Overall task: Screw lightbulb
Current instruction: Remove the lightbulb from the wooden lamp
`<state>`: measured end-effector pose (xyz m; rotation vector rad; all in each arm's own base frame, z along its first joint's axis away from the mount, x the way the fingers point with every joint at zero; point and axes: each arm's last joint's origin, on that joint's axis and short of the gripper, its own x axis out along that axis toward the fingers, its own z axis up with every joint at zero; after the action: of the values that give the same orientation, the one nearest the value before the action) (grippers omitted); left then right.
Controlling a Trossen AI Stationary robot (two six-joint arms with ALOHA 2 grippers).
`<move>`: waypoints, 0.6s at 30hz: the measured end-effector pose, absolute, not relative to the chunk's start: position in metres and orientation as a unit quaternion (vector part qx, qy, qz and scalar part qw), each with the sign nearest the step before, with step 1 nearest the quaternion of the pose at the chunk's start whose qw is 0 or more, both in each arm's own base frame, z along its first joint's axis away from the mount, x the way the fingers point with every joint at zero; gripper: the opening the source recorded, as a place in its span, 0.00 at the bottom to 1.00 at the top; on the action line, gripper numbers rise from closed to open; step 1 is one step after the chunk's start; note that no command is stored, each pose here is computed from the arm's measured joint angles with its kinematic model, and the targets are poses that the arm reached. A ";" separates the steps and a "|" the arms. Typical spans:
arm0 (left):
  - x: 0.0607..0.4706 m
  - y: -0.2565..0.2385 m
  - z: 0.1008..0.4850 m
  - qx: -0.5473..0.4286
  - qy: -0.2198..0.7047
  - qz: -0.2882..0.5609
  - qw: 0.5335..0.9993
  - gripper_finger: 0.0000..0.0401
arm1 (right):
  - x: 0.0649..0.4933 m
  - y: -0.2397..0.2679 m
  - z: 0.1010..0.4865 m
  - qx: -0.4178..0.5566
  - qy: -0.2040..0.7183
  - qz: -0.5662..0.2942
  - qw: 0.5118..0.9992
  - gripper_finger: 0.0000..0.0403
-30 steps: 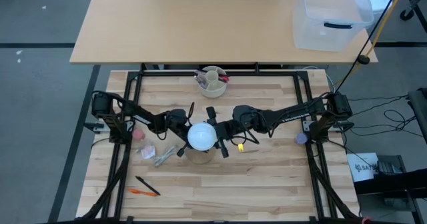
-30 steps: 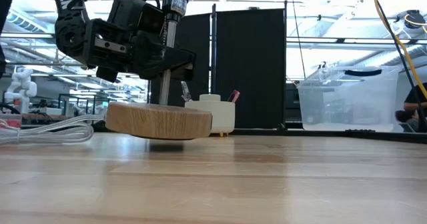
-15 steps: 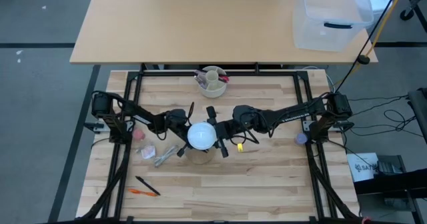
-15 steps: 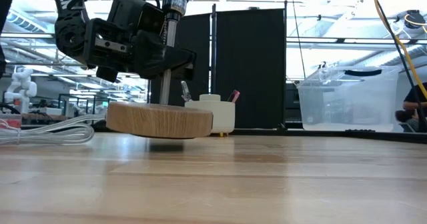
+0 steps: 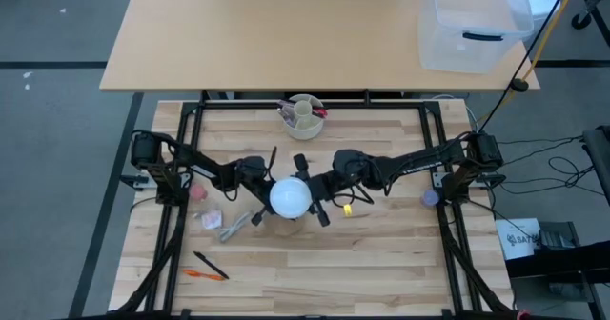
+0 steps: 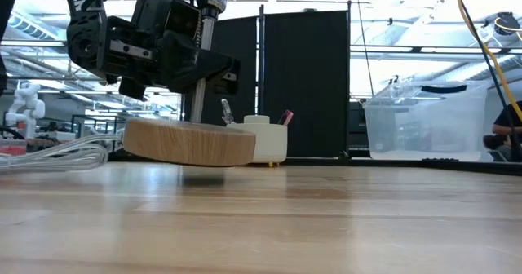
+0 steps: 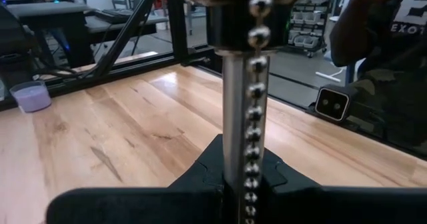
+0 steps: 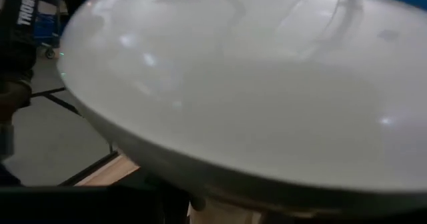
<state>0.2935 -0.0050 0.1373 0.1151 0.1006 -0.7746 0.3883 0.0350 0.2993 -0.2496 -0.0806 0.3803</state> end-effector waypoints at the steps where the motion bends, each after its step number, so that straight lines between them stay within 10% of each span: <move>1: 0.295 -0.006 0.138 0.056 0.048 -0.379 0.923 0.06 | 0.388 0.035 0.299 -0.124 -0.042 0.201 0.971 0.47; 18: 0.305 -0.005 0.133 0.057 0.117 -0.285 0.950 0.06 | 0.379 0.032 0.297 -0.078 0.058 0.172 0.980 0.55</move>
<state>0.3051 -0.0052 0.1333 0.1150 0.2381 -0.5792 0.3785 0.0322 0.2967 -0.1561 0.1176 0.3454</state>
